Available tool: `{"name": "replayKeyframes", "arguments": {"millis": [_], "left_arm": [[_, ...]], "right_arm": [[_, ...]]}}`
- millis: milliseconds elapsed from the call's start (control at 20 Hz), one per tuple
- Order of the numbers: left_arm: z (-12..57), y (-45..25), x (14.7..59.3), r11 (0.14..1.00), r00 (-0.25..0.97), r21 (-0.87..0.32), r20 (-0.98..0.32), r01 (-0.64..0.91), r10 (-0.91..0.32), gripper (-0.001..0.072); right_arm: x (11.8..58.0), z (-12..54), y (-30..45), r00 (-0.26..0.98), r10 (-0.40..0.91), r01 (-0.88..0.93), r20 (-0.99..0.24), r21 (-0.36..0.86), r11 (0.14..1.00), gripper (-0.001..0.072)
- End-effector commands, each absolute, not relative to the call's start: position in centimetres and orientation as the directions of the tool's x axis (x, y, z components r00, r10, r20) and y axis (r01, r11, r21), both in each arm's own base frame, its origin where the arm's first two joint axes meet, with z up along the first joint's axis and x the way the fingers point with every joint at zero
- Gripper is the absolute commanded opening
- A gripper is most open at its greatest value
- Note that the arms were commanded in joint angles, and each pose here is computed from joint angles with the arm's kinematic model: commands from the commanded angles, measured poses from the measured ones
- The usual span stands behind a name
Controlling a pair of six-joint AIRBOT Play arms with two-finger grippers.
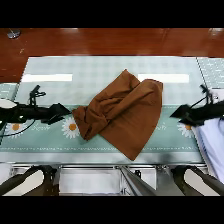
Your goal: Fold the shirts.
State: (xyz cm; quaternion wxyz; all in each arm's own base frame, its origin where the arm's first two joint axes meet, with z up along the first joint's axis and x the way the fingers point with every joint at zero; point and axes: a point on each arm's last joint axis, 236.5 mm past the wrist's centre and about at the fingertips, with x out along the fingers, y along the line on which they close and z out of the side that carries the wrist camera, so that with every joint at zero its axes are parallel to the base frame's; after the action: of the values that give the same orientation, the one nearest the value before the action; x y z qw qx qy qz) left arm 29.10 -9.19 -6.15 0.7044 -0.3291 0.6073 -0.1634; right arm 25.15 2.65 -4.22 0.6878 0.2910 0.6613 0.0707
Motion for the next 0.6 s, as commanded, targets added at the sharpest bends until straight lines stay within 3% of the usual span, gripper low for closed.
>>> {"name": "replayKeyframes", "arguments": {"millis": [0,150,200,250,300,550], "left_arm": [[-8.7,-12.2,29.7,0.67,0.111,-0.714,-0.697,-0.204,-0.709,0.0699],[-9.4,-14.3,29.9,0.678,0.04,-0.716,-0.692,-0.166,-0.721,0.0693],[-9.1,-14.8,30.2,0.68,0.033,-0.719,-0.69,-0.145,-0.723,0.0525],[-8.7,-15.0,30.7,0.682,0.038,-0.722,-0.689,-0.116,-0.724,0.012],[-8.2,-15.0,31.4,0.684,0.049,-0.724,-0.689,-0.092,-0.723,0.0033],[-6.5,-15.1,33.0,0.68,0.073,-0.732,-0.681,-0.045,-0.729,0.0027]], "right_arm": [[20.5,-6.6,7.5,0.047,0.56,0.27,-0.827,0.551,0.79,0.062],[18.0,-7.1,10.2,-0.066,0.572,0.231,-0.817,0.546,0.806,0.062],[17.7,-7.2,10.9,-0.086,0.568,0.215,-0.819,0.541,0.813,0.062],[17.4,-7.2,11.5,-0.101,0.561,0.204,-0.822,0.534,0.82,0.062],[17.1,-7.3,12.1,-0.114,0.551,0.189,-0.826,0.527,0.829,0.062],[15.2,-8.0,14.5,-0.21,0.525,0.141,-0.824,0.506,0.851,0.062]]}}
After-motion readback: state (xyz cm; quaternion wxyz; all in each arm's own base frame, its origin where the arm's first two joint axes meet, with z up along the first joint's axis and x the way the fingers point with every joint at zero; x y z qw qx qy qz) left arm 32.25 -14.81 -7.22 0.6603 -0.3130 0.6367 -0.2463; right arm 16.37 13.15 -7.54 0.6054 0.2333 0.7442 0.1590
